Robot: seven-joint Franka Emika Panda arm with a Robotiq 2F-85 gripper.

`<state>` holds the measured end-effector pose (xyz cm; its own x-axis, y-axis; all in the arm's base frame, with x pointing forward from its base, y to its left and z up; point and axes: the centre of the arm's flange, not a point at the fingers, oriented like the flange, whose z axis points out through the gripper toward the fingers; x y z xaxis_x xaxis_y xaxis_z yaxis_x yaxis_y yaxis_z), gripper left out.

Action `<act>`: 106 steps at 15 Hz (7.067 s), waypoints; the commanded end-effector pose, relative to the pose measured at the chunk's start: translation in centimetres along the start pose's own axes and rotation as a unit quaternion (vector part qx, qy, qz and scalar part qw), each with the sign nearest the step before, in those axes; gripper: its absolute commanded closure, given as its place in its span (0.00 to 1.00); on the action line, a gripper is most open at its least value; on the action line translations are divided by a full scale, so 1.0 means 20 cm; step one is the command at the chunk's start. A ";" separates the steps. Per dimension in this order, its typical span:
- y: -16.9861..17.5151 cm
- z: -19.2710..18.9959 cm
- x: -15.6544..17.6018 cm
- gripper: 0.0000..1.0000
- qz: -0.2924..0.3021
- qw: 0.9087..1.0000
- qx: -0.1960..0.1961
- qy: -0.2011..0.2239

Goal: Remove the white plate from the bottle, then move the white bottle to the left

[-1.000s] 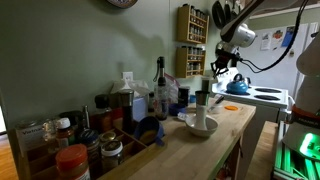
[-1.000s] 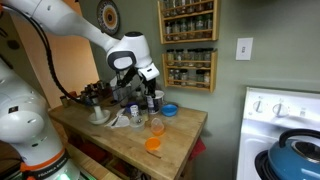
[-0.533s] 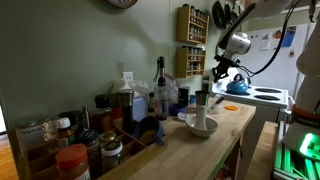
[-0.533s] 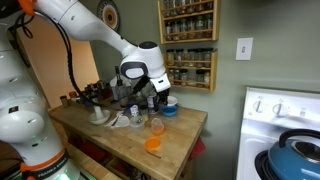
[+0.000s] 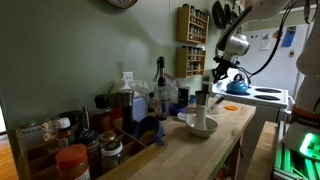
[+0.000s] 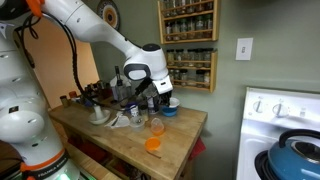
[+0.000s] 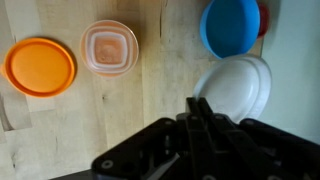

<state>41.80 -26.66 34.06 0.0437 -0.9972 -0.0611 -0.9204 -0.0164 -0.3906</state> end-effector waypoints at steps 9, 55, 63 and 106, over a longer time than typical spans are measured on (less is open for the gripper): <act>-0.02 0.24 0.09 0.99 0.017 0.999 -0.032 -0.004; -0.01 0.19 0.02 0.00 -0.250 0.960 -0.099 -0.074; 0.02 -0.04 -0.27 0.00 -0.317 0.933 -0.090 -0.146; -0.07 0.17 -1.27 0.00 -0.378 0.914 -0.140 -0.057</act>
<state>42.51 -1.58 34.44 0.7422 -0.6702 0.0038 -0.6634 -0.7354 -0.1379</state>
